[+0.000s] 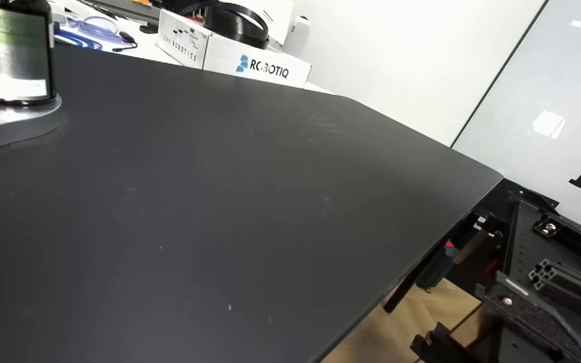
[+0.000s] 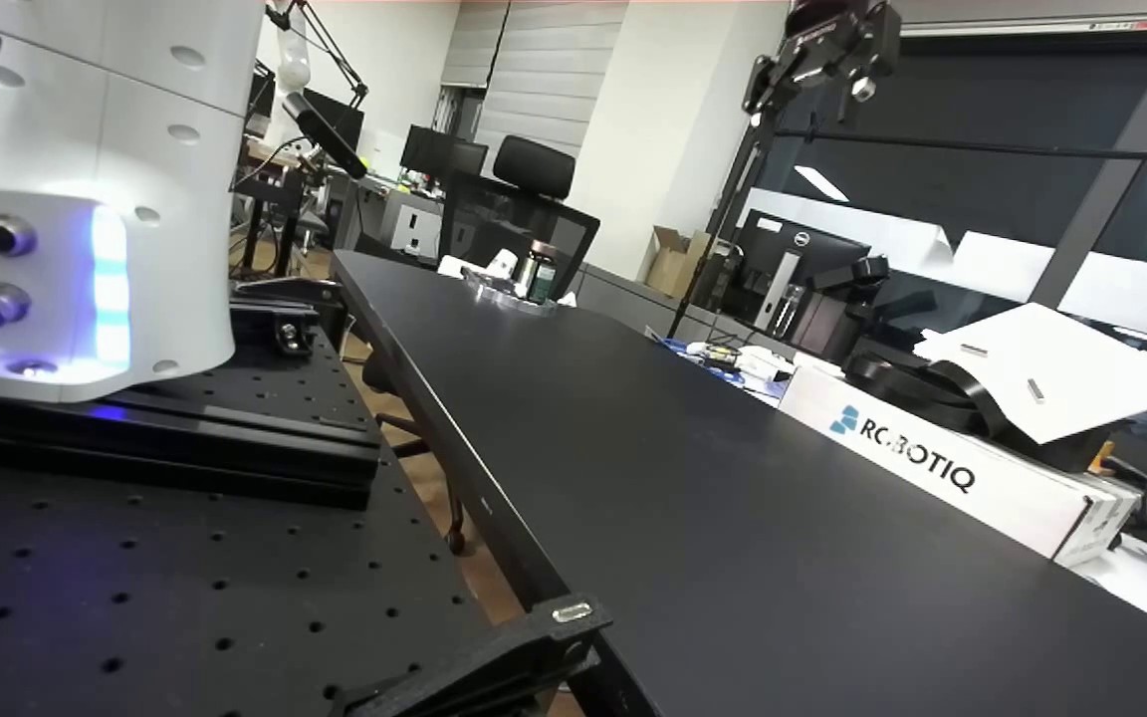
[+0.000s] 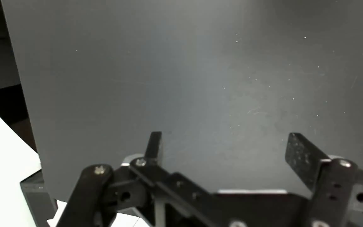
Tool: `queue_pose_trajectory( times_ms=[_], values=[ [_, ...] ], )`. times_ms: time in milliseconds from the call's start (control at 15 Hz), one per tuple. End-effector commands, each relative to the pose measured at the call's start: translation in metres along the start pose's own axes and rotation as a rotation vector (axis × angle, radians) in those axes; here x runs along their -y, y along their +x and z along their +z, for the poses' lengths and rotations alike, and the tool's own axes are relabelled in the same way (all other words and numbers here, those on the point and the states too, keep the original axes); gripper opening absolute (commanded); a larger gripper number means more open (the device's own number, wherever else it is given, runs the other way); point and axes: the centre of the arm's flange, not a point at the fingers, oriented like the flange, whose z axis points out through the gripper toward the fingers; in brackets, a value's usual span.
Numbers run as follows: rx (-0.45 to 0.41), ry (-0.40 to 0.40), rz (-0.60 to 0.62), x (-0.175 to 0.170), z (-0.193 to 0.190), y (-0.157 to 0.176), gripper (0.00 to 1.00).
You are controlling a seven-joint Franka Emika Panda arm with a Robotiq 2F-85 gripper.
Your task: Pick the bottle and move it to the right
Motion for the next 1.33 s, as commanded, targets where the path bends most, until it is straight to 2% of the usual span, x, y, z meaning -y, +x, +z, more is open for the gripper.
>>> queue_pose_trajectory(
  times_ms=[0,200,400,733,1000,1133,1200,1267],
  values=[
    [0.041,-0.092,-0.103,0.087,0.026,0.047,1.0],
    [0.065,-0.1,-0.234,0.176,0.052,0.056,1.0],
    [0.059,-0.073,-0.358,0.266,0.064,0.055,1.0],
    [0.003,-0.024,-0.503,0.397,0.044,0.045,1.0],
    [-0.054,-0.005,-0.556,0.443,0.027,0.037,1.0],
    [-0.062,-0.007,-0.538,0.452,0.021,0.038,1.0],
    [-0.069,-0.005,-0.568,0.437,0.033,0.016,1.0],
    [-0.071,-0.007,-0.567,0.441,0.03,0.018,1.0]
  ],
)
